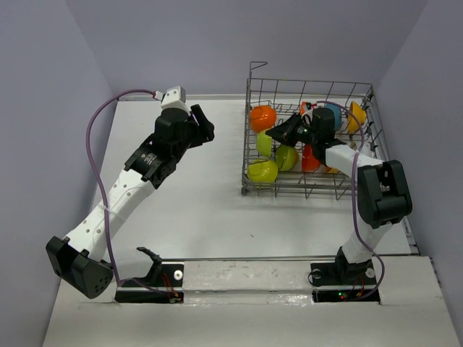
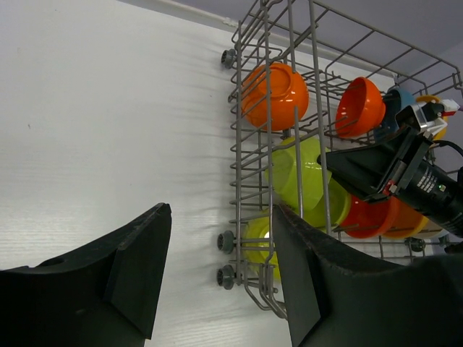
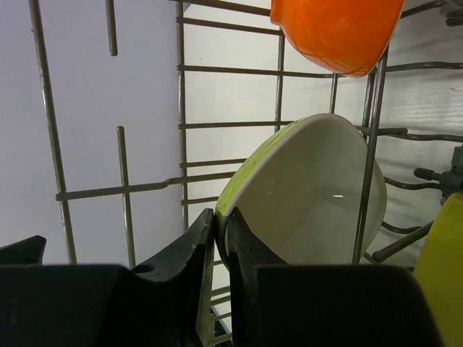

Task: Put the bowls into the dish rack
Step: Turn the bowl upside down over the dish rack.

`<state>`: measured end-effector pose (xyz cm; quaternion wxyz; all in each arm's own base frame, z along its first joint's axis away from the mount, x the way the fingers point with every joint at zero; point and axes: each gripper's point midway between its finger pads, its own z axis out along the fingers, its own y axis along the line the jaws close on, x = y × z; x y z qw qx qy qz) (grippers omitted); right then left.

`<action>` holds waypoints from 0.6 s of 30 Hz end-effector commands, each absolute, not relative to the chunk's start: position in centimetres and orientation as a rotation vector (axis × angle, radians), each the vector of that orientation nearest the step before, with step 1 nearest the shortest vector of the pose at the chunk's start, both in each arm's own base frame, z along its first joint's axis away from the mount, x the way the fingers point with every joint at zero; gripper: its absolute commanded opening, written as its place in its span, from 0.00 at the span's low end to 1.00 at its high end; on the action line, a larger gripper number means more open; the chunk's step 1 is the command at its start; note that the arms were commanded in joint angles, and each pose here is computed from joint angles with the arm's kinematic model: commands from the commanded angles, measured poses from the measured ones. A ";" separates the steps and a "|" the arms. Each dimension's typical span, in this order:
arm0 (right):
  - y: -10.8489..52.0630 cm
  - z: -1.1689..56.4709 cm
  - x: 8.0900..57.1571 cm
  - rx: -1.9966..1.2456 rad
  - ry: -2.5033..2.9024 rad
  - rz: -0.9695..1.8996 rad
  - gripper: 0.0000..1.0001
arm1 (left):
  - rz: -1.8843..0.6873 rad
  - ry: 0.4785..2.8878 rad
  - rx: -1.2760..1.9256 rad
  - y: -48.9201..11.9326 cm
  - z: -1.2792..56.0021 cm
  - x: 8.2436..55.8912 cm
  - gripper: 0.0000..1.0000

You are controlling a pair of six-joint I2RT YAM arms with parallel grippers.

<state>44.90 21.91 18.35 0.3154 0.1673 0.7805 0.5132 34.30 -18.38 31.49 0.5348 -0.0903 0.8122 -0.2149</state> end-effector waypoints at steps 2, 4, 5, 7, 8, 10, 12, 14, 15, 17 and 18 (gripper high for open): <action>19.6 19.8 45.5 0.441 2.000 1.261 0.15 | -0.544 1.877 -0.195 -19.0 33.3 34.5 0.67; 19.5 19.8 45.5 0.437 2.003 1.251 0.15 | -0.543 1.877 -0.197 -19.0 33.3 34.5 0.67; 19.4 19.7 45.4 0.440 2.007 1.245 0.15 | -0.544 1.878 -0.196 -19.1 33.2 34.5 0.67; 19.2 19.7 45.4 0.441 2.009 1.224 0.17 | -0.545 1.879 -0.194 -19.1 33.2 34.5 0.67; 19.1 19.5 45.4 0.451 2.014 1.213 0.18 | -0.544 1.877 -0.196 -19.1 33.3 34.5 0.67; 18.9 19.2 45.4 0.455 2.027 1.194 0.18 | -0.544 1.880 -0.194 -19.1 33.1 34.5 0.67; 18.7 19.2 45.4 0.454 2.028 1.171 0.18 | -0.544 1.881 -0.195 -19.2 33.0 34.5 0.67; 18.5 19.0 45.3 0.462 2.039 1.151 0.19 | -0.546 1.882 -0.193 -19.3 33.0 34.5 0.67; 18.3 19.1 45.4 0.460 2.037 1.138 0.19 | -0.545 1.878 -0.195 -19.2 33.1 34.5 0.67; 18.2 19.0 45.3 0.465 2.044 1.125 0.19 | -0.546 1.878 -0.195 -19.2 33.1 34.5 0.67; 18.1 19.0 45.4 0.462 2.045 1.117 0.19 | -0.546 1.880 -0.194 -19.3 33.1 34.5 0.66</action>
